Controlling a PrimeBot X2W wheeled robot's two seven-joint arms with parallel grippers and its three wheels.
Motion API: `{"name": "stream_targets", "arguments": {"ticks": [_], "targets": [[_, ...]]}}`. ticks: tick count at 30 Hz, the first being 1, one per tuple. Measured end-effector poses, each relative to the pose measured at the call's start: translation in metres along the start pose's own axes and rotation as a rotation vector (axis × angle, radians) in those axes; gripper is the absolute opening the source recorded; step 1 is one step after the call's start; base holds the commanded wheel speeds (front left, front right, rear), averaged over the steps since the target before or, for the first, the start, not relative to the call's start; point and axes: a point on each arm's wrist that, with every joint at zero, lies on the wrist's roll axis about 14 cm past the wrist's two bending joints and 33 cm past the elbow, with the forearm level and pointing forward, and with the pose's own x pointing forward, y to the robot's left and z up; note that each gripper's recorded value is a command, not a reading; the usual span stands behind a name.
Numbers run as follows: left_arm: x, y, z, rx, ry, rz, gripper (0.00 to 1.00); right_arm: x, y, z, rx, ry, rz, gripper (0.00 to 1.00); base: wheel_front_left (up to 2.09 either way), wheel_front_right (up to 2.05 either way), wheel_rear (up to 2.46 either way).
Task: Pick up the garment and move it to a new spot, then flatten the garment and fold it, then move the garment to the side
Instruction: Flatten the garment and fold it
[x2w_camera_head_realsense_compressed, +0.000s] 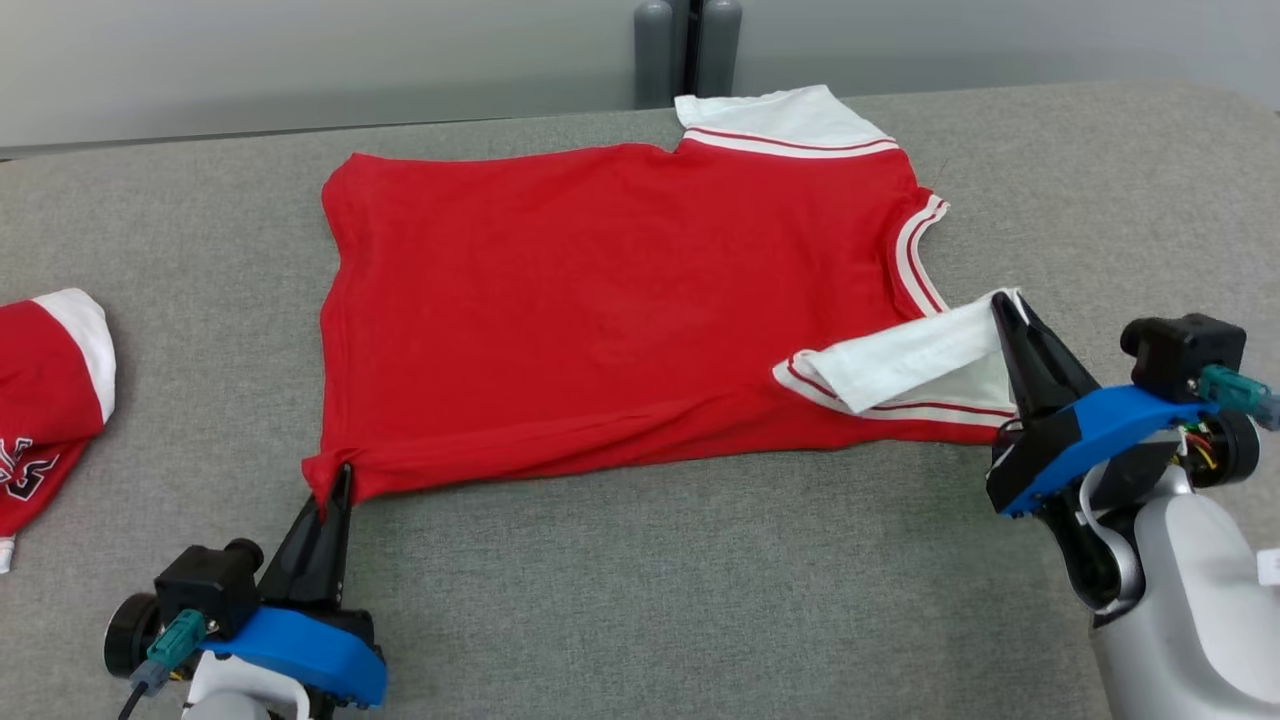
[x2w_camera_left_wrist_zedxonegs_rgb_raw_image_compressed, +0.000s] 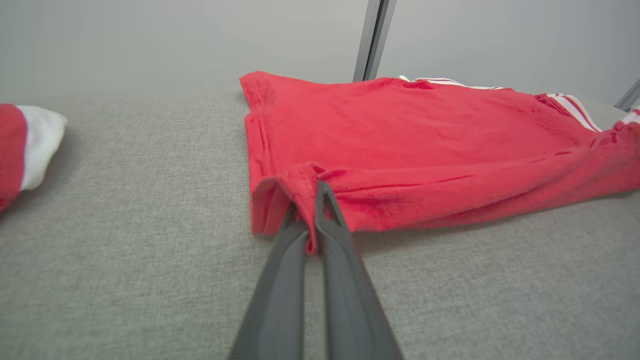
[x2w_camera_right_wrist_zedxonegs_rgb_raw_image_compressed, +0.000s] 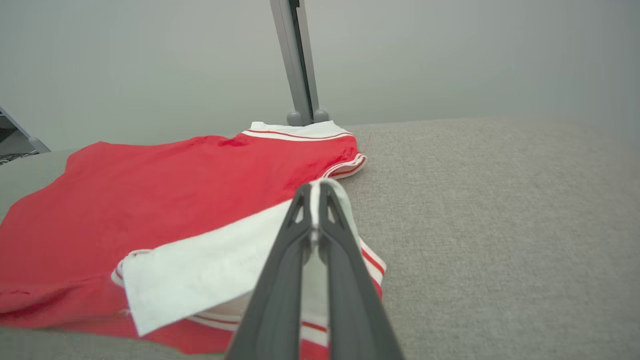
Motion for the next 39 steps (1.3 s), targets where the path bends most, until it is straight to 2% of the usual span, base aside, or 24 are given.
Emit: {"name": "stream_targets", "arguments": {"ticks": [9,18,19,20,21,22,31,39], "targets": [[0.019,0.005,0.013,0.051,-0.005,-0.030,0.00,0.042,0.002,-0.014,-0.020,0.063,0.013,0.00,0.00,0.00,0.00],[0.038,0.012,0.007,0.082,0.043,-0.051,0.00,0.061,0.000,-0.024,-0.035,0.076,0.010,0.00,0.00,0.00,0.00],[0.040,0.012,0.007,0.081,0.044,-0.051,0.33,0.063,0.000,-0.023,-0.034,0.069,0.012,0.34,0.00,0.00,0.00],[0.042,0.013,0.006,0.082,0.047,-0.051,0.52,0.064,0.001,-0.024,-0.034,0.065,0.013,0.53,0.00,0.00,0.00],[0.043,0.013,0.006,0.082,0.047,-0.051,0.52,0.064,0.001,-0.023,-0.032,0.057,0.013,0.53,0.00,0.00,0.00],[0.044,0.014,0.005,0.082,0.048,-0.050,1.00,0.065,0.002,-0.022,-0.031,0.044,0.014,1.00,0.00,0.00,0.00],[0.041,0.018,0.011,0.059,0.010,-0.019,1.00,0.053,-0.007,-0.014,-0.078,-0.024,0.012,1.00,0.00,0.00,0.00],[0.026,0.015,-0.001,0.024,0.034,0.003,1.00,0.018,-0.027,-0.048,-0.120,0.056,-0.013,1.00,0.00,0.00,0.00]]}}
